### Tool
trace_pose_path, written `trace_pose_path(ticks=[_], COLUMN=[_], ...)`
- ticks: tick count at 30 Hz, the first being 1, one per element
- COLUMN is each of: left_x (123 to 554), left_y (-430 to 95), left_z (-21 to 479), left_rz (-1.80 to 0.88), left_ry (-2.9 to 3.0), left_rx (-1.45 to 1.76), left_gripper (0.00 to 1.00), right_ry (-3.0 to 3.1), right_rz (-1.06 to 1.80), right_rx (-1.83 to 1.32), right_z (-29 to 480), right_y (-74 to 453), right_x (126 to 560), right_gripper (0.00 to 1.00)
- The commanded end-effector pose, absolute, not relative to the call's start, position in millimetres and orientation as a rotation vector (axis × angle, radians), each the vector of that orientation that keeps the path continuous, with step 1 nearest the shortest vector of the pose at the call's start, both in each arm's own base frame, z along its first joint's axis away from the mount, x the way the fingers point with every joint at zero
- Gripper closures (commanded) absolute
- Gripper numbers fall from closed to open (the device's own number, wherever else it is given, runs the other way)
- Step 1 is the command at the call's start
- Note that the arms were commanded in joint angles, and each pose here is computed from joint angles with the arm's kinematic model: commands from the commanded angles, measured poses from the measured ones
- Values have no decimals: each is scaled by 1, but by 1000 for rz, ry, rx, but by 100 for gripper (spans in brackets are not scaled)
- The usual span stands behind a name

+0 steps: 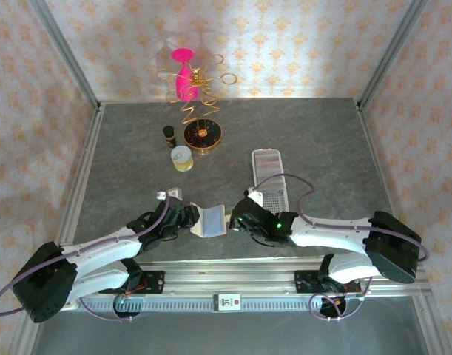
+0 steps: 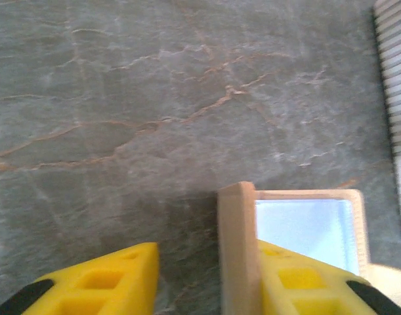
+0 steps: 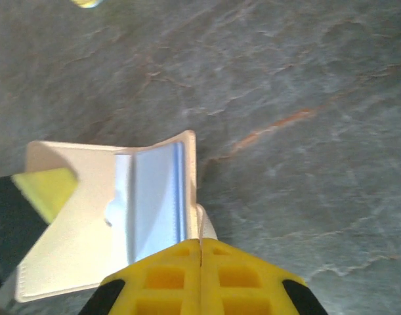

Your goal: Put the credit cards into the card holder

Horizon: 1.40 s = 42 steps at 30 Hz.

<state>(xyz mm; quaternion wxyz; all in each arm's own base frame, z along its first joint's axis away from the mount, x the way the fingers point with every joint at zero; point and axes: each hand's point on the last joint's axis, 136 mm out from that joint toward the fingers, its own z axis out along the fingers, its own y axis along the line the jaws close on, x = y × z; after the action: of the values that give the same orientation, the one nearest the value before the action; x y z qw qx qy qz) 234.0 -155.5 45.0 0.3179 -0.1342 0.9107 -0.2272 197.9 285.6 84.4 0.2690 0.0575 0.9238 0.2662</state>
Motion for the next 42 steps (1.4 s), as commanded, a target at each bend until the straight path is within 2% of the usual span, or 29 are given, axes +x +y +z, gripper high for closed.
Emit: trace_pose_path(ticks=[1,4,11,14,15,18,22,25,33,42], left_x=[227,222,216,215,214,214,213,212,212,212], left_y=[-133,-127,-138,-153,-156,-159,-164,-169,-168,-170], left_z=[25,16,13,20,23,26,31,34,32,33], left_rz=[-474,-462,-581,-705,-736,-765,-823,-867,-864,-881], left_ry=[2421,2431,2429,2413,2406,2393,2374,2363,2364,2361], left_rx=[-400,-427,-406,-371,-366,-361,-351,-346,-351,-353], left_gripper=[65,70,71,72,72,73,75,77,85,87], right_ry=[2499,2517,2542,2501,2488,2470,2465,2500,2626,2704], right_rz=[564,504,480,500,506,518,610,703,630,558], right_rx=[226,256,220,171,154,103,-4,-77,-88,-83], right_z=[69,59,56,78,86,108,129,126,79,44], right_y=[262,253,256,261,262,263,285,313,332,329], right_x=[204,204,203,204,203,200,186,174,169,163], right_gripper=[100,100,100,78,68,58,57,60,57,56])
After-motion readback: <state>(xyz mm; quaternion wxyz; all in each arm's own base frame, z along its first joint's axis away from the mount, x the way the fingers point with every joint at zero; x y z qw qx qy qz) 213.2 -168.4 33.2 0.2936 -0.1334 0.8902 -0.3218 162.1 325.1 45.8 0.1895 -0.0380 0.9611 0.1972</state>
